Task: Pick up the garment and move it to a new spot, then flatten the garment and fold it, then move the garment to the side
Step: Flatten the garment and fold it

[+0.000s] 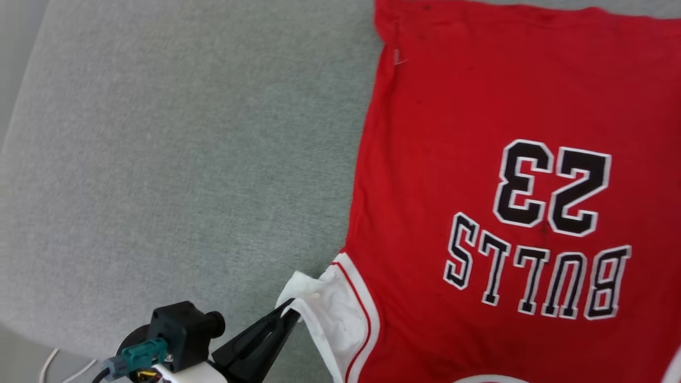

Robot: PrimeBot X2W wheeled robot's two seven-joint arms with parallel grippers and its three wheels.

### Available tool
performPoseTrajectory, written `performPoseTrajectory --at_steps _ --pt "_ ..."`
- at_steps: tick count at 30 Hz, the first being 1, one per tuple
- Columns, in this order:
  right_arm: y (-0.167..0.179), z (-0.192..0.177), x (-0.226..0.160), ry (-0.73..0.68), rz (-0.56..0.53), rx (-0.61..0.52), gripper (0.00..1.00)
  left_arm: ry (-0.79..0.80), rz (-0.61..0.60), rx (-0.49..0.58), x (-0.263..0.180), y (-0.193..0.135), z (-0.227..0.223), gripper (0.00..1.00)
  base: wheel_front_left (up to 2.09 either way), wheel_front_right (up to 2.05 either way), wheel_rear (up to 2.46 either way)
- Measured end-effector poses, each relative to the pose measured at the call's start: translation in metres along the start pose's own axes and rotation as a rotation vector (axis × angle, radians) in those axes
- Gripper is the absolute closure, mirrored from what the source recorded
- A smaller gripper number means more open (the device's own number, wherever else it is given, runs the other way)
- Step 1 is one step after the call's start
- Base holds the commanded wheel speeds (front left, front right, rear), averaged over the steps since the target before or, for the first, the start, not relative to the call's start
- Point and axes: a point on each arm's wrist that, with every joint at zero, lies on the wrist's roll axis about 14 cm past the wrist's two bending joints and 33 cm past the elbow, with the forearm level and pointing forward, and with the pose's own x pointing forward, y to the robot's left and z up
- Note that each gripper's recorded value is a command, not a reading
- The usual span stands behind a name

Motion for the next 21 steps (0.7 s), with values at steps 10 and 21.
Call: performPoseTrajectory --at_steps 10,21 --pt "0.000 0.013 0.076 0.112 -0.022 0.036 0.00 0.037 0.085 -0.045 0.003 0.016 -0.010 1.00 0.00 0.00 0.00" --pt "0.006 0.000 0.113 0.188 -0.028 0.022 1.00 0.068 0.134 -0.078 0.003 0.027 -0.025 1.00 0.00 0.00 0.00"
